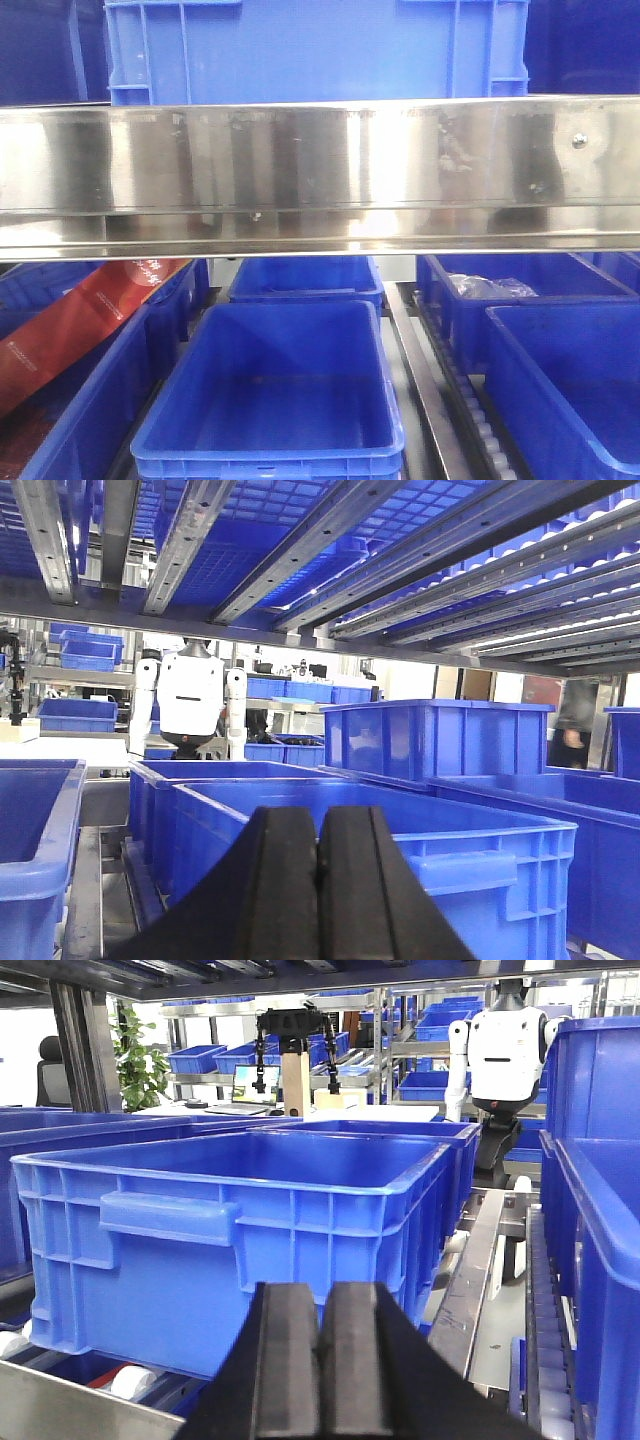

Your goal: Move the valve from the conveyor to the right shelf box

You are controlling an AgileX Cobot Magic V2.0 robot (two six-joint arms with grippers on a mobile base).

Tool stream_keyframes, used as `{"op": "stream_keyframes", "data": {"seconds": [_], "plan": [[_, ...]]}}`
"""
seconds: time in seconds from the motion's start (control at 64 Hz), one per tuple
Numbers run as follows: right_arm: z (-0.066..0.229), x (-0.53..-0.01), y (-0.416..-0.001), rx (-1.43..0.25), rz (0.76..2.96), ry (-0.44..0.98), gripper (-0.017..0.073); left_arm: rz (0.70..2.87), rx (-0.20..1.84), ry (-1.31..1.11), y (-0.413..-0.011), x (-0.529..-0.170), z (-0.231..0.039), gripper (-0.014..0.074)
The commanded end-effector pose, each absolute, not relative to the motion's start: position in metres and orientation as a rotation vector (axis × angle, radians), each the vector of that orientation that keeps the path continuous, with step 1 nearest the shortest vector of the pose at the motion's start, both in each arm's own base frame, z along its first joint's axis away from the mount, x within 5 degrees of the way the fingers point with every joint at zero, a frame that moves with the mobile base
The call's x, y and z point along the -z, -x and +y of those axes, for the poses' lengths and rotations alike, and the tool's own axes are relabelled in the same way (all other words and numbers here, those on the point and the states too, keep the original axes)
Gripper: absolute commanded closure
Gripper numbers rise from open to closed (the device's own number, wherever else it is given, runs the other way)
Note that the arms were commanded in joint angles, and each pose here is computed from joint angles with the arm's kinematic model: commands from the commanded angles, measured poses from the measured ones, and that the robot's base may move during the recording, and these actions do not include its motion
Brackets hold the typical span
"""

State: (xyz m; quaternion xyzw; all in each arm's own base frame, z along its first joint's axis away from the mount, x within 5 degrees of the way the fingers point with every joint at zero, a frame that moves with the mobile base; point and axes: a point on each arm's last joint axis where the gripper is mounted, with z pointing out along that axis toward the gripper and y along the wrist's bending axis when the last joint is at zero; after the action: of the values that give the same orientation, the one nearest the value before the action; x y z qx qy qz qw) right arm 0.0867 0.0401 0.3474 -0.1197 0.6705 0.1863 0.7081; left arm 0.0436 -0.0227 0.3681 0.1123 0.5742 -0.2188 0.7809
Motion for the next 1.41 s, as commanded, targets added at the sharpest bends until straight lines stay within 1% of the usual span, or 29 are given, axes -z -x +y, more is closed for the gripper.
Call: {"op": "stream_keyframes", "data": {"seconds": [0.0,0.078,0.141,0.234,0.359,0.406,0.5,0.547,0.672,0.75,0.781,1.391], "plan": [[0.039,-0.346,-0.086,-0.358,1.467,0.307,0.0721,1.222,0.476,-0.237,-0.042,-0.369,-0.022,0.0705],[0.035,-0.338,-0.082,-0.242,1.447,0.383,0.0721,1.222,0.476,-0.237,-0.042,-0.369,-0.022,0.0705],[0.031,-0.324,-0.075,-0.223,1.462,0.382,0.0721,1.222,0.476,-0.237,-0.042,-0.369,-0.022,0.0705],[0.023,-0.302,-0.064,-0.246,1.460,0.284,0.0721,1.222,0.476,-0.237,-0.042,-0.369,-0.022,0.0705],[0.012,-0.271,-0.054,-0.148,1.456,0.189,0.0721,1.222,0.476,-0.237,-0.042,-0.369,-0.022,0.0705],[0.008,-0.262,-0.048,-0.118,1.435,0.127,0.0721,1.222,0.476,-0.237,-0.042,-0.369,-0.022,0.0705],[0.005,-0.239,-0.050,-0.101,1.470,0.050,0.0721,1.222,0.476,-0.237,-0.042,-0.369,-0.022,0.0705],[0.005,-0.232,-0.052,-0.115,1.472,0.021,0.0721,1.224,0.476,-0.238,-0.042,-0.369,-0.022,0.0705],[0.005,-0.211,-0.056,-0.113,1.516,0.021,0.0721,1.224,0.474,-0.237,-0.042,-0.369,-0.022,0.0705],[0.005,-0.214,-0.056,-0.113,1.477,0.019,0.0721,1.224,0.474,-0.237,-0.042,-0.369,-0.022,0.0705],[0.005,-0.210,-0.056,-0.113,1.520,0.021,0.0721,1.224,0.474,-0.237,-0.042,-0.369,-0.022,0.0705],[0.005,-0.210,-0.056,-0.113,1.521,0.021,0.0721,1.224,0.474,-0.237,-0.042,-0.369,-0.022,0.0705]]}}
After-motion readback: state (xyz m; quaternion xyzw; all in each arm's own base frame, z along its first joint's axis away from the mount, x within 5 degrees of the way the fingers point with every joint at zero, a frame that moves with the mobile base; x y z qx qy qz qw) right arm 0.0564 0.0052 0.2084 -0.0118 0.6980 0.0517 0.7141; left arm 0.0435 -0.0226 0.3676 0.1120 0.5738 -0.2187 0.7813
